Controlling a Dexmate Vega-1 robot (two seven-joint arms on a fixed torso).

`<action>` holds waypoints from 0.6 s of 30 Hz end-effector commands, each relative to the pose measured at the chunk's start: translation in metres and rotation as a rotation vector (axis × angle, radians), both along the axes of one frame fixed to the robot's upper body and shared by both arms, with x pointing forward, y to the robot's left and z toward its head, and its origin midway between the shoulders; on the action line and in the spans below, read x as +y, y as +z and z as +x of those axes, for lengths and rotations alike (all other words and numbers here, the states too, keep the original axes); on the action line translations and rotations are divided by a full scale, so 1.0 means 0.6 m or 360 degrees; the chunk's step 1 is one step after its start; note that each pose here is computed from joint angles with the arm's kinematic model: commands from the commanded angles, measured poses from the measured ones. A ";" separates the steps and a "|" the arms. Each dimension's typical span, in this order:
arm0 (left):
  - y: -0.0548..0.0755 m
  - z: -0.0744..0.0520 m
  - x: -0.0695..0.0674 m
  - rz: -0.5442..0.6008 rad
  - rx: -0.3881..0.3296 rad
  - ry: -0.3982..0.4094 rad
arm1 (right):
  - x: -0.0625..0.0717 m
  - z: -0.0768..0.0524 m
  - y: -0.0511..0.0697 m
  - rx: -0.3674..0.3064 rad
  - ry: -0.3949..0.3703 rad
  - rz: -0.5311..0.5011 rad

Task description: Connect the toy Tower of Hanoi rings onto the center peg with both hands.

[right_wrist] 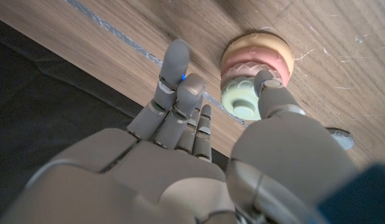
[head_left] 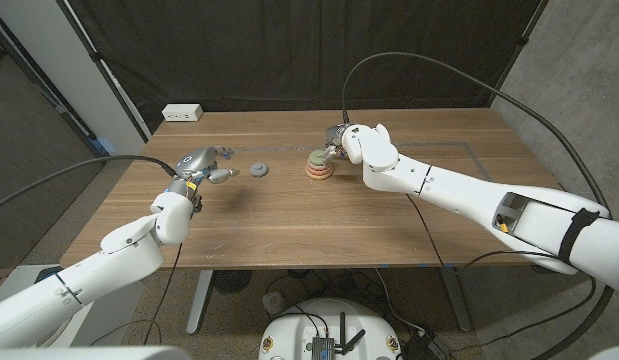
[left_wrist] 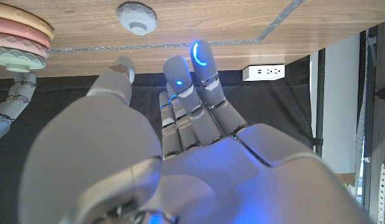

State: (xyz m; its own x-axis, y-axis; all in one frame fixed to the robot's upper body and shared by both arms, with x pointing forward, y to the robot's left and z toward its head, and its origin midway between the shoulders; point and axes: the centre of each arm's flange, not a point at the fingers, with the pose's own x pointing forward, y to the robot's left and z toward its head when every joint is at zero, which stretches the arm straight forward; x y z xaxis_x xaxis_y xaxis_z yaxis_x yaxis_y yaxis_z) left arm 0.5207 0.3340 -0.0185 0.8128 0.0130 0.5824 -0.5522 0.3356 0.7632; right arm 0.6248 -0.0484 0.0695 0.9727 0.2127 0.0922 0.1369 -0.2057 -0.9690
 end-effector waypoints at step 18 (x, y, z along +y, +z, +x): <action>0.027 -0.020 -0.019 0.0043 -0.0032 0.0019 | -0.105 -0.064 -0.011 -0.0357 0.0006 0.0387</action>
State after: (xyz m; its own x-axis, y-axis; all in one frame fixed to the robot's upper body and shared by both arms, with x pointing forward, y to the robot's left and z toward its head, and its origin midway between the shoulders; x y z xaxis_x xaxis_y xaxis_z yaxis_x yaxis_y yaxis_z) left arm 0.5089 0.3305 -0.0123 0.8089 0.0124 0.5878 -0.5611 0.3151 0.7654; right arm 0.6008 -0.0832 0.0651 0.9429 0.1897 0.2737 0.2887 -0.0563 -0.9558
